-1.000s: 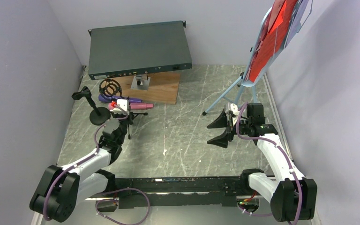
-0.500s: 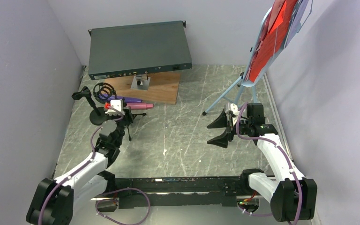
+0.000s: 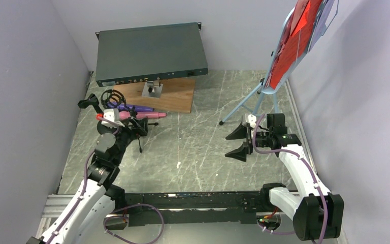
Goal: Pack up the instrument practice props
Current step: Place the microphone stand at the center of the board.
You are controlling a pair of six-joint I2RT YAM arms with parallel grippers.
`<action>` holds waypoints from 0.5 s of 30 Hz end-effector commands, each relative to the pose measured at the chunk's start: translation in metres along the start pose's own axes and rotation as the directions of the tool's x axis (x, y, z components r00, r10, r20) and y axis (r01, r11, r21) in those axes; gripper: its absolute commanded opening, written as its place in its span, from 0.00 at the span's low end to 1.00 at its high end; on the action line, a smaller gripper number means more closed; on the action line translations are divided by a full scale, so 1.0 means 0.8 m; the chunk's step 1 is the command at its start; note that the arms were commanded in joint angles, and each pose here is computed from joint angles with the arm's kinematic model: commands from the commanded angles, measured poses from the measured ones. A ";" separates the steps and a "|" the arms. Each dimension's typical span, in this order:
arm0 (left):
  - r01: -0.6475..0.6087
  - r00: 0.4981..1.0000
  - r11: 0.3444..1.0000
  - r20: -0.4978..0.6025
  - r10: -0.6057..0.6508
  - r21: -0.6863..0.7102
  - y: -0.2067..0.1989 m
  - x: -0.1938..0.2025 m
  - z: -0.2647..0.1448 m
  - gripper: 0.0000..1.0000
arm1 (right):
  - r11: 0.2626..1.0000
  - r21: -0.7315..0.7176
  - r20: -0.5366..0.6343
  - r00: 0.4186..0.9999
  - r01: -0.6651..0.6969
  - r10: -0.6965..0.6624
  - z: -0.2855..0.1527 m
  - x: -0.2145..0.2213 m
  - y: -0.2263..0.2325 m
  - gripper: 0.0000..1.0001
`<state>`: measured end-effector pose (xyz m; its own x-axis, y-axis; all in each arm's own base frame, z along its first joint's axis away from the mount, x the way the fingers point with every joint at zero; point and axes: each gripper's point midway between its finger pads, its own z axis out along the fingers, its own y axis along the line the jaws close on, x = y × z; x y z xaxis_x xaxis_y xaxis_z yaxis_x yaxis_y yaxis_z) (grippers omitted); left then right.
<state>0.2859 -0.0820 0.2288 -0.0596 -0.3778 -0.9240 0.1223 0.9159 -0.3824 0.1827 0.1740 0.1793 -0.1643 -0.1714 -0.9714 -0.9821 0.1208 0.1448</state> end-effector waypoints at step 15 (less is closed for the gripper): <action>-0.024 0.924 0.876 -0.324 0.203 0.482 -0.126 -0.002 -0.029 0.99 | 0.948 0.281 -0.080 0.988 0.151 -0.133 -0.071 -0.010 -0.052 0.84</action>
<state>0.2602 -0.1533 0.2440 -0.3589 -0.2686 -0.8939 0.4328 0.8006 -0.4144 0.2105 0.1256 0.1716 -0.1200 -0.2645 -0.9569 -0.9424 0.3335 0.0260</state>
